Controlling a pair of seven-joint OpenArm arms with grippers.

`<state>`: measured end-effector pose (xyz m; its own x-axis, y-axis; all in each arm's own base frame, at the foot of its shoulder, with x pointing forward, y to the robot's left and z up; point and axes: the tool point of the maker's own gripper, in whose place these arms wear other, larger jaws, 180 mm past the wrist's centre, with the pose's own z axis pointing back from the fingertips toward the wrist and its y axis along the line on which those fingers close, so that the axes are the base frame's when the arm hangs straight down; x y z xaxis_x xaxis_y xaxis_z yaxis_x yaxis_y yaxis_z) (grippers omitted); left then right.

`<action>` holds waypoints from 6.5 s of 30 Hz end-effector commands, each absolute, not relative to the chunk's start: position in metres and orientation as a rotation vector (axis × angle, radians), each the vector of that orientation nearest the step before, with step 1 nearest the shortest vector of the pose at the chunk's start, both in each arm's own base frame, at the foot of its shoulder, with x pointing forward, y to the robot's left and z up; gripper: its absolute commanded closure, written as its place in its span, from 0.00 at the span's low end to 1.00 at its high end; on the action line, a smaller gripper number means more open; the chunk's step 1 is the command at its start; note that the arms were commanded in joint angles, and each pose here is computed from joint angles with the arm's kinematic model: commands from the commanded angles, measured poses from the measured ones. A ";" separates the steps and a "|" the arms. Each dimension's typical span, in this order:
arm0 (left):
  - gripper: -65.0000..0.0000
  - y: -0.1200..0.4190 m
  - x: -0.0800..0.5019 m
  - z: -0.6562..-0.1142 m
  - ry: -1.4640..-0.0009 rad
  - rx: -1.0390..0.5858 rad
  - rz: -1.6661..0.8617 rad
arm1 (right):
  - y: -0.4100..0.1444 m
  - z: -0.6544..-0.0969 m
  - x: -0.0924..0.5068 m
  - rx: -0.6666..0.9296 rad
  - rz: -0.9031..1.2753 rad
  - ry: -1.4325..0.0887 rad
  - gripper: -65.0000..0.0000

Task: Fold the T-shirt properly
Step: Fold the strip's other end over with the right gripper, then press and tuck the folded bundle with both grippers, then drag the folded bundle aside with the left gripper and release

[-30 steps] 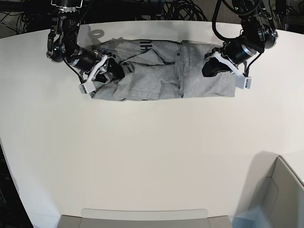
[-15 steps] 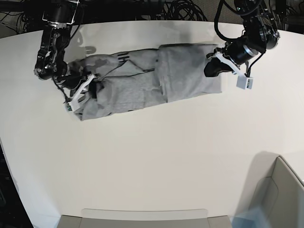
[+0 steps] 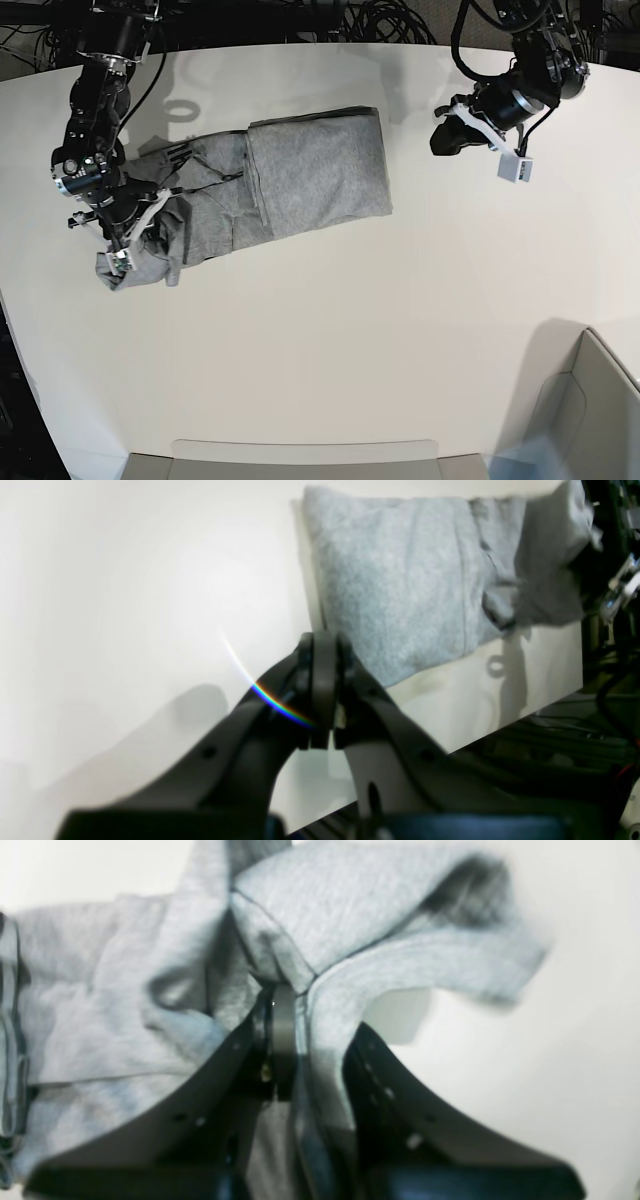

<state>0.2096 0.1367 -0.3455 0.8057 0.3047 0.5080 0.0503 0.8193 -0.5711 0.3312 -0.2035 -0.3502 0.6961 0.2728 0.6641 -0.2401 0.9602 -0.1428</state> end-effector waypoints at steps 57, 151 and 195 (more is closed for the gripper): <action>1.00 0.090 0.215 -0.328 -0.638 -0.678 -0.077 | -0.077 -0.303 0.310 -0.088 0.550 -0.930 0.78; 1.00 0.052 0.324 -0.449 -0.682 -0.332 0.015 | -0.182 -0.358 0.228 -0.084 0.277 -0.711 1.00; 1.00 0.229 0.280 -0.316 -1.049 0.044 0.092 | -0.121 -0.378 0.161 0.077 0.508 -0.639 1.00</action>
<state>0.2826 0.2287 -0.3187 0.4974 0.0608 0.8654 -0.1005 0.9949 -0.0122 0.1590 -0.1231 -0.3841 0.7042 0.4244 0.5692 -0.4669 0.8808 -0.0791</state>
